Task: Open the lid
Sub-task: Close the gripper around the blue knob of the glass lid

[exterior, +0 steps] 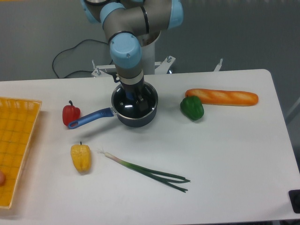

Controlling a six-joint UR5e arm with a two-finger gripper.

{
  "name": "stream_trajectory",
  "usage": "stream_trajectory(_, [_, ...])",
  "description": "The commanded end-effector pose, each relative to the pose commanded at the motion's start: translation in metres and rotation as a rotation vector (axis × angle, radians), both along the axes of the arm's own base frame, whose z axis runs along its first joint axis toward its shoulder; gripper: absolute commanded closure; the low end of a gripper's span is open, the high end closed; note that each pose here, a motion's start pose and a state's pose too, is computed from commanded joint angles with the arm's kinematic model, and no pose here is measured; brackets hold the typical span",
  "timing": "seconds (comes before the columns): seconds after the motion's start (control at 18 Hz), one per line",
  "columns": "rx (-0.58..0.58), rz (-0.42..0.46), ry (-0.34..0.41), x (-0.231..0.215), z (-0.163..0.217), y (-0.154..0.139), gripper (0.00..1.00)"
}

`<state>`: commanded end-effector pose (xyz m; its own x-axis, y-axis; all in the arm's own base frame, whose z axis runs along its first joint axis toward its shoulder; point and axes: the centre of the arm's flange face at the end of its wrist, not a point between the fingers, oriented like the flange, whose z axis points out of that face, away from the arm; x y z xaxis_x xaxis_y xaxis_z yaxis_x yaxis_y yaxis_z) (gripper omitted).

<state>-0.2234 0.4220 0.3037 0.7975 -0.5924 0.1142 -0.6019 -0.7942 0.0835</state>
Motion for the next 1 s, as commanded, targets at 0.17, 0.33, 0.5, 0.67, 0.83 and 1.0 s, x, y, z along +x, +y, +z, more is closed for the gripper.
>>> stream_trajectory(0.17, [-0.012, -0.005, -0.007, 0.008, -0.006, -0.006, 0.00])
stream_trajectory(0.33, [-0.017, -0.016, 0.004, 0.011, -0.006, -0.010, 0.00])
stream_trajectory(0.5, [-0.020, -0.041, 0.004, 0.009, -0.006, -0.010, 0.00])
stream_trajectory(0.67, [-0.016, -0.041, 0.006, 0.007, -0.005, -0.008, 0.00])
stream_trajectory(0.83, [-0.014, -0.039, 0.009, 0.006, -0.007, -0.006, 0.00])
stream_trajectory(1.0, [-0.011, -0.041, 0.011, 0.007, -0.010, -0.006, 0.00])
